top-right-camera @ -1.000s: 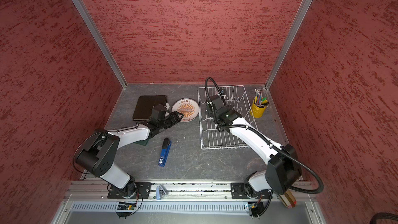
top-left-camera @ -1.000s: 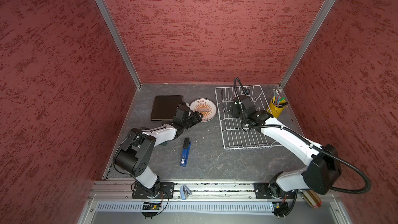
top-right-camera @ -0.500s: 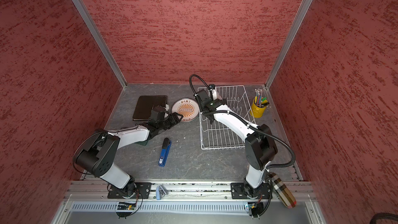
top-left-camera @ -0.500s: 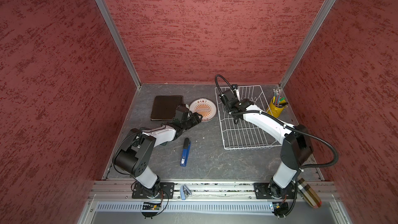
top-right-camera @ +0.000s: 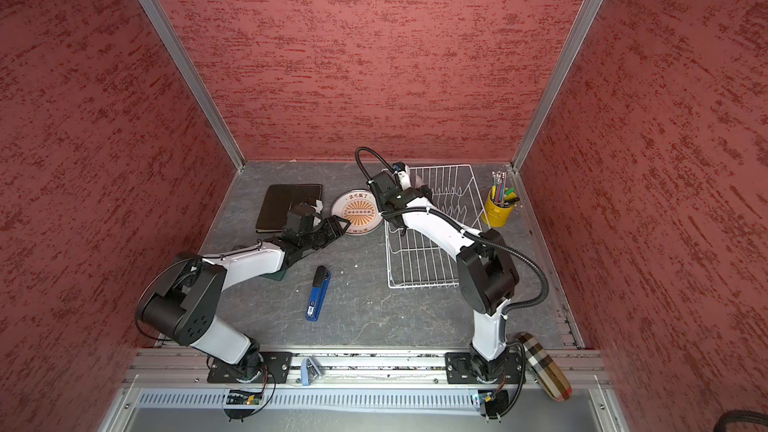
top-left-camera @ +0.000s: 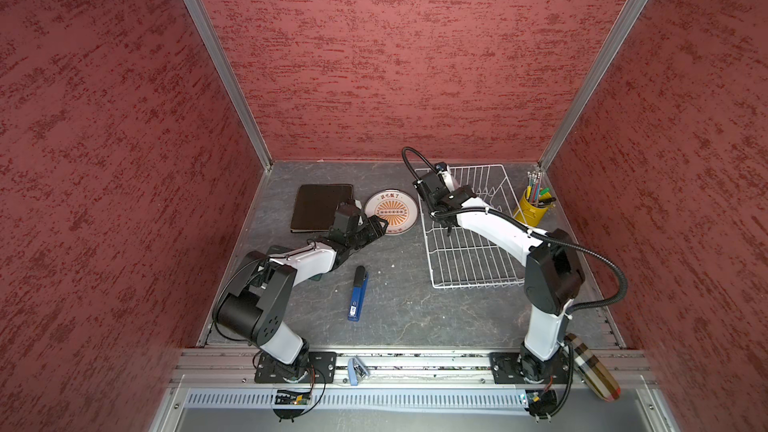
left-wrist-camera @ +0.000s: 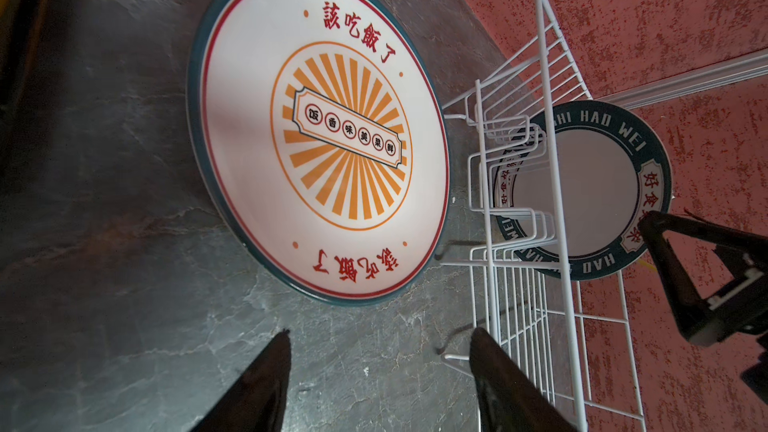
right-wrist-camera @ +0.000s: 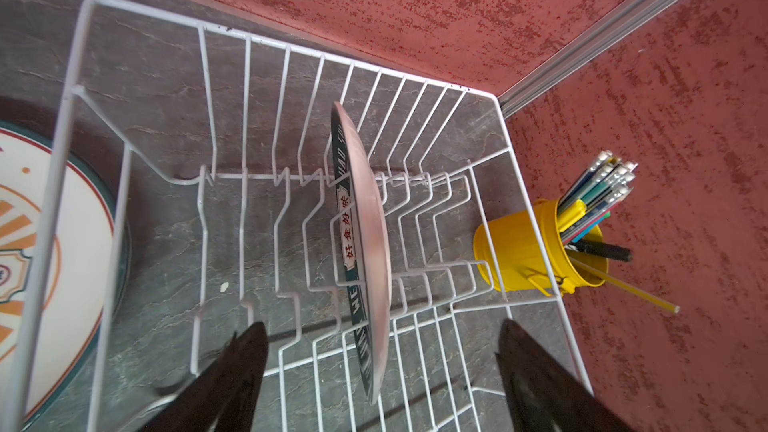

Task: Unload the plates from the dish rack
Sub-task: 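Lower the right gripper and close it on the green-rimmed plate rim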

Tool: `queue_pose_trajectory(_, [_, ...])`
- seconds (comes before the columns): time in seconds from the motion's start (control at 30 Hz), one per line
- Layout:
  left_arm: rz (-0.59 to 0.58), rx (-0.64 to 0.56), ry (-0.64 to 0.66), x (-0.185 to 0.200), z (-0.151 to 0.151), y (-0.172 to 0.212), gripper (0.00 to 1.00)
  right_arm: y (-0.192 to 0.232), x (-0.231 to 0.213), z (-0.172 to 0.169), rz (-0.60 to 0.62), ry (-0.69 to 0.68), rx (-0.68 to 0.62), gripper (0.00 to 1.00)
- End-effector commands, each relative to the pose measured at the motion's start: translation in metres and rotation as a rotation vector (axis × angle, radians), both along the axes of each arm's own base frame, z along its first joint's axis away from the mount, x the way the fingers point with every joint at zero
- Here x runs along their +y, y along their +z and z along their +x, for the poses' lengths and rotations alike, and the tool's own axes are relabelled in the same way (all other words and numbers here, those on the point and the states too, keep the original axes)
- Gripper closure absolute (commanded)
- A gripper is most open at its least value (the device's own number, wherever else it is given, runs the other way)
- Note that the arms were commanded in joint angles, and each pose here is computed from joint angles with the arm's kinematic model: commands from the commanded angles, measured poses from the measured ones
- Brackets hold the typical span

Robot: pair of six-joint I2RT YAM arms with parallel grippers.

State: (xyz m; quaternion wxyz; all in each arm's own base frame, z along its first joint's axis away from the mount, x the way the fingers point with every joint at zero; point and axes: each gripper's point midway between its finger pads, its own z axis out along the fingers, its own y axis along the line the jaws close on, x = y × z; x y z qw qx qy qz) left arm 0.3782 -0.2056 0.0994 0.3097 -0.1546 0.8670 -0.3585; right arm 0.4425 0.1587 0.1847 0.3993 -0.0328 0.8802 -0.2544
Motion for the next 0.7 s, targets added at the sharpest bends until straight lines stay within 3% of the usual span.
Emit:
queue_pose_trajectory(0.0, [0.004,-0.019,-0.014,-0.001,0.0,0.008,0.32,0.007,-0.004,0.009,-0.076,-0.012,-0.01,0.2])
queue_pose_trajectory(0.33, [0.022,-0.026,-0.022,-0.004,-0.002,0.014,0.31,-0.009,-0.014,0.02,-0.165,-0.052,0.022,0.34])
queue_pose_trajectory(0.67, [0.023,-0.018,-0.026,-0.006,-0.001,0.01,0.31,-0.018,-0.025,0.026,-0.156,-0.079,0.02,0.46])
